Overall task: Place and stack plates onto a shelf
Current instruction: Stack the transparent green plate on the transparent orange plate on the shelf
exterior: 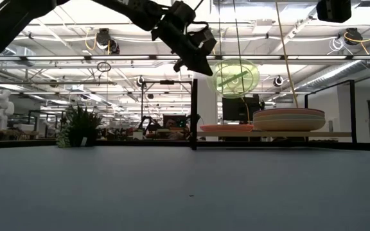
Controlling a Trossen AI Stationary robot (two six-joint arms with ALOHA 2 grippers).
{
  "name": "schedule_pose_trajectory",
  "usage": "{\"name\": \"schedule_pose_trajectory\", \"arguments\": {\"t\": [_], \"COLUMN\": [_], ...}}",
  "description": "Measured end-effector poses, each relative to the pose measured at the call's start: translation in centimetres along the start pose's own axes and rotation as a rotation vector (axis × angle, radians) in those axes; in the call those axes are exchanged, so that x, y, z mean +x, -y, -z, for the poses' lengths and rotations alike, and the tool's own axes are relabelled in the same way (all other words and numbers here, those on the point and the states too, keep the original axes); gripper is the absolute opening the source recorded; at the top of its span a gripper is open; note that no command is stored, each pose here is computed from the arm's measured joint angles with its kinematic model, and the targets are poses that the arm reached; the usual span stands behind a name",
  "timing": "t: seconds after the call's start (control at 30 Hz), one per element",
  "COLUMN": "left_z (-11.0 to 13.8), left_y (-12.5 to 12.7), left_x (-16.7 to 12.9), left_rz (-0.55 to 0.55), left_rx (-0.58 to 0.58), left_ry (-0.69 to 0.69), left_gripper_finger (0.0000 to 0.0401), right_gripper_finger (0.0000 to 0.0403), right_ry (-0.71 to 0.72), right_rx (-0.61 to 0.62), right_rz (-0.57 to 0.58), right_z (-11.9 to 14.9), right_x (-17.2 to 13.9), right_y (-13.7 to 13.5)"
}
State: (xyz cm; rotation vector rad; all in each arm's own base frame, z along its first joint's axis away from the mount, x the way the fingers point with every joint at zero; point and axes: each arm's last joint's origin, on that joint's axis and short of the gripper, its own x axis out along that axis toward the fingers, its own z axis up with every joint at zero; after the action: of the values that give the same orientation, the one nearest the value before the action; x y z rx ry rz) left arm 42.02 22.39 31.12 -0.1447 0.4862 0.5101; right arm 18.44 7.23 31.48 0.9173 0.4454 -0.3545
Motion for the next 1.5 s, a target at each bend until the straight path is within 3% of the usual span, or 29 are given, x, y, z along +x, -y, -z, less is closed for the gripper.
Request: {"name": "schedule_pose_trajectory", "arguments": {"t": [0.2, 0.43, 0.57, 0.7, 0.83, 0.97, 1.13, 1.37, 1.5], "left_z": [0.3, 1.3, 1.5, 1.8, 2.0, 1.9, 1.7, 1.7, 1.7], "left_y": [0.5, 1.2, 2.2, 2.4, 2.3, 2.7, 2.8, 3.3, 3.4], "left_x": [0.0, -0.1, -0.1, -0.2, -0.2, -0.6, -0.8, -0.8, -0.9], "left_rz": [0.008, -0.007, 0.004, 0.004, -0.005, 0.017, 0.032, 0.098, 0.124], "left_rx": [0.009, -0.14, -0.16, -0.283, -0.373, -0.427, -0.47, -0.507, -0.518], "left_ry": [-0.024, -0.123, -0.137, -0.172, -0.188, -0.208, -0.201, -0.224, -0.233], "left_gripper_finger": [0.0003, 0.0003, 0.0003, 0.0003, 0.0003, 0.0003, 0.0003, 0.0003, 0.0003], "right_gripper_finger": [0.0, 0.0, 0.0, 0.0, 0.0, 0.0006, 0.0048, 0.0129, 0.0169], "right_ry": [0.0, -0.006, 0.022, 0.11, 0.336, 0.472, 0.528, 0.453, 0.422], "right_rx": [-0.006, -0.017, -0.002, 0.063, 0.153, 0.138, 0.078, 0.278, 0.345], "right_rz": [0.0, 0.015, 0.036, 0.09, 0.164, 0.239, 0.334, 0.439, 0.412], "right_z": [0.0, 0.1, 0.2, 0.4, -0.2, -1.6, -4.2, -7.0, -8.0], "right_x": [0.0, 0.0, 0.2, 0.6, 0.9, 1.0, 0.6, -0.7, -0.6], "right_y": [0.0, 0.2, 0.5, 1.3, 2.1, 3.2, 4.7, 8.4, 10.2]}}
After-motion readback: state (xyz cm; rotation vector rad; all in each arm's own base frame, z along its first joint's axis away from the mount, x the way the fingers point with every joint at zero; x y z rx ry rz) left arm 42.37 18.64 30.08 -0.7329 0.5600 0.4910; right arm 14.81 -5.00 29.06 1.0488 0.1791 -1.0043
